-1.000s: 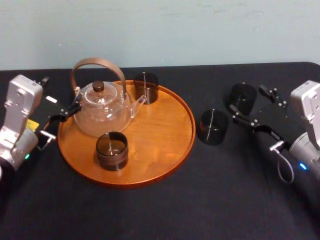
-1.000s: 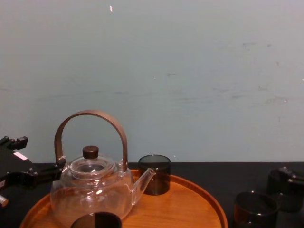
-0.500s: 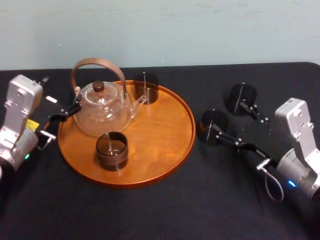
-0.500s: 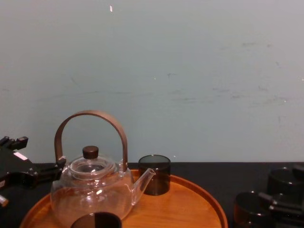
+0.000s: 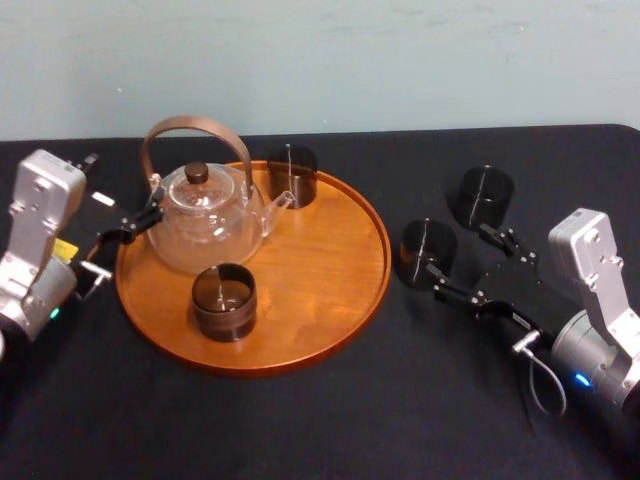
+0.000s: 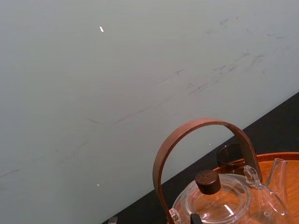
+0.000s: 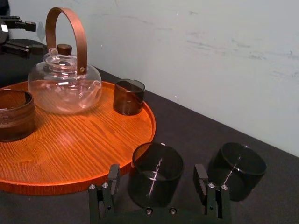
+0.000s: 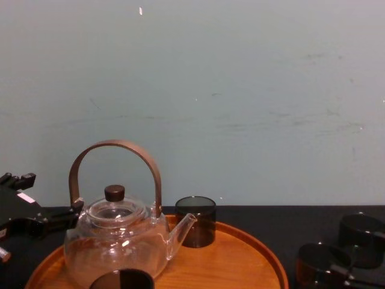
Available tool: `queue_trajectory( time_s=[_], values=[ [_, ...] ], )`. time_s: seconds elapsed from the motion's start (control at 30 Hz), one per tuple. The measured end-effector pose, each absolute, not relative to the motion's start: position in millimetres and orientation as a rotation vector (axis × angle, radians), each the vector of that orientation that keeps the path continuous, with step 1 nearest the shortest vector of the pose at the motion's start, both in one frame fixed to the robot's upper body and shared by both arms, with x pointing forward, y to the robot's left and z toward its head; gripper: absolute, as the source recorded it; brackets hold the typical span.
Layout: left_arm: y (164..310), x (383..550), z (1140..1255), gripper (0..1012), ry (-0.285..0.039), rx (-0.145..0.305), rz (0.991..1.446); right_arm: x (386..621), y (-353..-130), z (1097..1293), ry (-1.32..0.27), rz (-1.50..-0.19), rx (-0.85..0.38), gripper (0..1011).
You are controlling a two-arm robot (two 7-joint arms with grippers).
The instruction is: Pick up the glass from the table and place it on the tray.
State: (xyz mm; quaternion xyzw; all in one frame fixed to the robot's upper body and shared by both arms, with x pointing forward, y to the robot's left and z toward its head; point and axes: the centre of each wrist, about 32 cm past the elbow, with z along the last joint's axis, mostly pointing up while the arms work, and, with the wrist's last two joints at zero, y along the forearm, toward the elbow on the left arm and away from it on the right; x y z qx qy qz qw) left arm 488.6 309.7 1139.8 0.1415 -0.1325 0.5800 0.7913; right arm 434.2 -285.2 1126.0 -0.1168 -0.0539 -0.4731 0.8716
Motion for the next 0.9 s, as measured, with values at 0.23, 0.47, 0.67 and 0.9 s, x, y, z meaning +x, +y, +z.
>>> queue_trajectory(
  time_s=[0.23, 0.47, 0.67, 0.9],
  values=[
    [309.6, 488.6, 1139.8, 1009, -0.285, 0.304, 1.248, 432.3, -285.9, 1119.5, -0.086, -0.981, -0.248, 1002],
    [309.7, 488.6, 1139.8, 1010, -0.285, 0.305, 1.248, 435.6, -285.3, 1109.6, -0.05, -0.974, -0.256, 1003],
    [309.6, 488.6, 1139.8, 1010, -0.285, 0.304, 1.248, 441.9, -285.7, 1103.9, -0.037, -0.982, -0.262, 1002],
    [309.7, 488.6, 1139.8, 1010, -0.285, 0.304, 1.248, 447.6, -287.6, 1101.8, -0.028, -0.993, -0.255, 1002]
  ],
)
